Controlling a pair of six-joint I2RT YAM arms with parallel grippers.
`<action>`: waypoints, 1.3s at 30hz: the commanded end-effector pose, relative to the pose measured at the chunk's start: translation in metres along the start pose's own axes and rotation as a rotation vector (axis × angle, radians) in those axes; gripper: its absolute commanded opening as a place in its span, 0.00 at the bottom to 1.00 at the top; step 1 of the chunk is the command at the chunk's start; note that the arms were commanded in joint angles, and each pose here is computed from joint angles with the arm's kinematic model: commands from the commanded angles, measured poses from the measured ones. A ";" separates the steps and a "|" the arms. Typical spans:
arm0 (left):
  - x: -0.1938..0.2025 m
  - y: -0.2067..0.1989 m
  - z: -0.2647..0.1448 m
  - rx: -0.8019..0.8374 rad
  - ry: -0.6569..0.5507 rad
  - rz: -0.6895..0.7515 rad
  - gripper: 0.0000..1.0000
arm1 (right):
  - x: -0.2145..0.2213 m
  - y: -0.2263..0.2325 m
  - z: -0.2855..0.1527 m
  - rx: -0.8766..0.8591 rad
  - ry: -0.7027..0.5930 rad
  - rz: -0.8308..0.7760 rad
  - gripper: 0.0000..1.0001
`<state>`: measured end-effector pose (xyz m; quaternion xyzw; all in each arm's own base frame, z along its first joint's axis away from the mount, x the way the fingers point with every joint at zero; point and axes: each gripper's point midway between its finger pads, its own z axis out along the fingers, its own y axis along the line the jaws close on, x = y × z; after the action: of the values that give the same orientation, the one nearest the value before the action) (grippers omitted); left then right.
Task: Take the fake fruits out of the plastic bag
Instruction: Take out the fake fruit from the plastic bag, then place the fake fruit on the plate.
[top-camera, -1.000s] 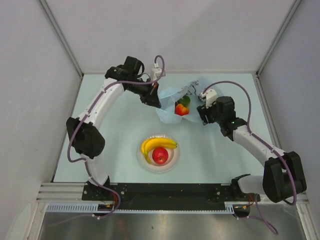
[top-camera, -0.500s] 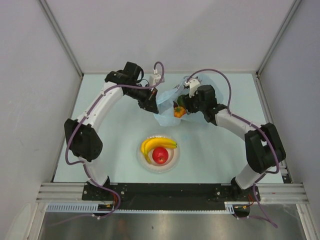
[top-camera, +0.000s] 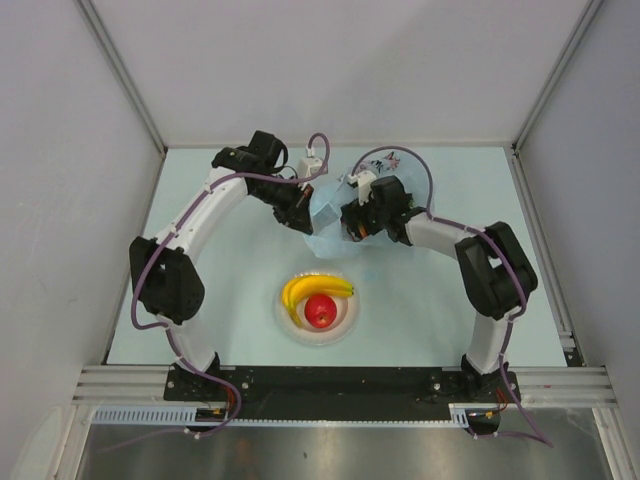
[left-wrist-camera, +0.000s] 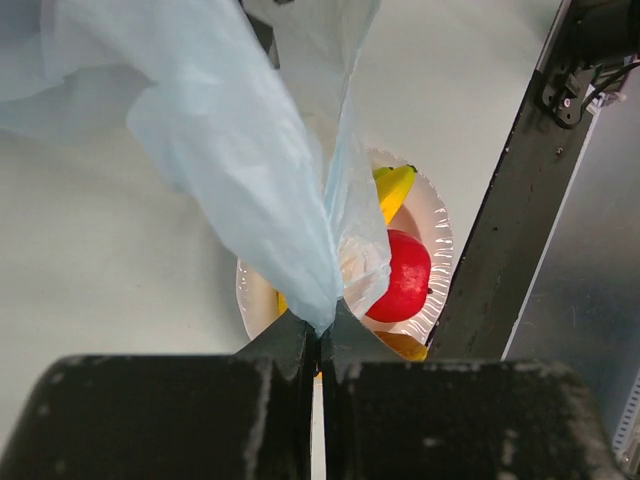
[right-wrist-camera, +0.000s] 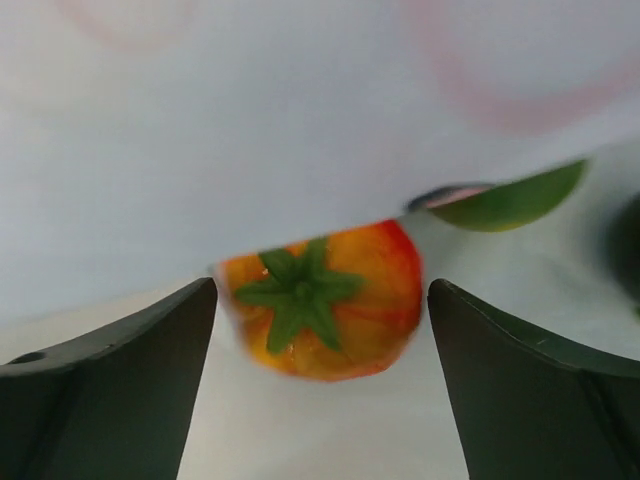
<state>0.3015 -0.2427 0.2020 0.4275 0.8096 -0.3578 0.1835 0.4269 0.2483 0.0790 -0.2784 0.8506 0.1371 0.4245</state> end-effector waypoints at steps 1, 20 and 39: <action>-0.010 -0.010 -0.014 -0.021 -0.041 0.078 0.00 | 0.003 0.002 0.018 0.030 0.044 0.001 0.93; -0.032 0.000 -0.002 0.001 -0.087 0.037 0.00 | -0.072 0.011 -0.095 -0.138 -0.099 -0.244 0.34; -0.050 0.011 0.004 -0.001 -0.115 0.017 0.00 | 0.057 0.126 -0.168 -0.755 -0.085 -0.873 0.35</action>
<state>0.3410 -0.2654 0.2121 0.4038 0.8070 -0.3724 0.2166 0.2419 0.2262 0.1243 -0.6784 0.6188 0.2101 0.3357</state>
